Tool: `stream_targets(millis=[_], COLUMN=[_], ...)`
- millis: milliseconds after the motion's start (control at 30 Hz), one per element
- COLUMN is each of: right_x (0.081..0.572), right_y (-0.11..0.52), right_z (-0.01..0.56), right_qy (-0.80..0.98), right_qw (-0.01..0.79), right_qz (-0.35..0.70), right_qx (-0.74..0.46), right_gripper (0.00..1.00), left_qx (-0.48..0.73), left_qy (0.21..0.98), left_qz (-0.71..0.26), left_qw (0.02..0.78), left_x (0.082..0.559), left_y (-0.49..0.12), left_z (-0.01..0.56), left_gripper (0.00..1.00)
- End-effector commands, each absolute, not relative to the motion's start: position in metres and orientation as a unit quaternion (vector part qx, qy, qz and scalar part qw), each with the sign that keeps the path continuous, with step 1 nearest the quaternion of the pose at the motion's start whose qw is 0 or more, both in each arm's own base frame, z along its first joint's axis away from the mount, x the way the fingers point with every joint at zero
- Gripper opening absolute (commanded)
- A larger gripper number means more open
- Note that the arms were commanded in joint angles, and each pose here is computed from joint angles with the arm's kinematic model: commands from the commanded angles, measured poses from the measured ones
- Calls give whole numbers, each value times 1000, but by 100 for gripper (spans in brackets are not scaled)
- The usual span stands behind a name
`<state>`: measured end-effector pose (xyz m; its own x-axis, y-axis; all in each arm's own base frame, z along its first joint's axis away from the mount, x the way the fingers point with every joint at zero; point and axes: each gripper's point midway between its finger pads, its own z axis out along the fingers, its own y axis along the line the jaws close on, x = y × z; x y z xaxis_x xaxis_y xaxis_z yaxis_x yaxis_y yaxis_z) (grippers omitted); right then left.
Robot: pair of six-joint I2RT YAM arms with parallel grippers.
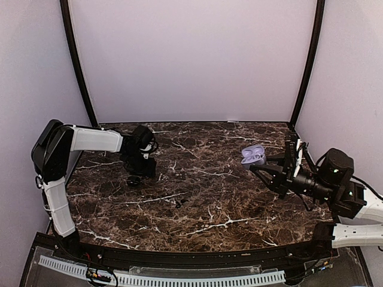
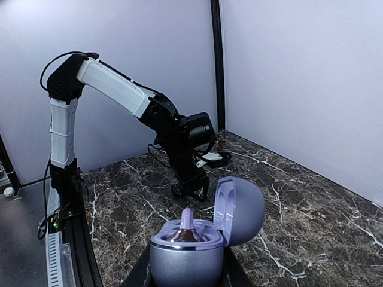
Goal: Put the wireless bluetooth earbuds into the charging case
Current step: Adjust the left earbud at the center of the board.
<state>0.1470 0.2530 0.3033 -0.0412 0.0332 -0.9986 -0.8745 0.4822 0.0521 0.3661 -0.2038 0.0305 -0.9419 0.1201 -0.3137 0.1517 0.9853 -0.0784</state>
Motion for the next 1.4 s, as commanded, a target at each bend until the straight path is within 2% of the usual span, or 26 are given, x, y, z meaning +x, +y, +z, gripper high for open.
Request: stream_targets(millis=[0, 367, 567, 667, 833, 933, 1067, 1200, 1367], right_x=[146, 147, 147, 146, 146, 146, 146, 145, 145], right_y=[249, 250, 250, 250, 250, 251, 251, 251, 250], right_z=[323, 321, 322, 323, 323, 323, 322, 322, 323], right_qy=[594, 596, 595, 596, 596, 596, 596, 595, 594], right_qw=[623, 622, 622, 621, 620, 620, 618, 618, 619], right_qz=[384, 383, 383, 385, 386, 387, 389, 390, 392], right_qx=[-334, -334, -335, -334, -334, -334, -334, -334, -331], right_gripper=[0, 0, 0, 0, 0, 0, 0, 0, 0], left_qx=[81, 198, 229, 227, 244, 281, 326, 351, 346], left_qy=[982, 962, 958, 956, 935, 920, 912, 919, 924], left_qz=[-72, -134, -118, -102, -52, -41, -29, -27, -8], left_qw=[154, 133, 126, 154, 252, 271, 248, 179, 162], left_x=[368, 357, 347, 353, 370, 366, 352, 334, 337], left_y=[-216, -258, -263, -262, -255, -259, -261, -260, -256], left_z=[26, 16, 14, 29, 84, 102, 102, 76, 65], left_gripper=[59, 55, 52, 55, 55, 54, 47, 40, 29])
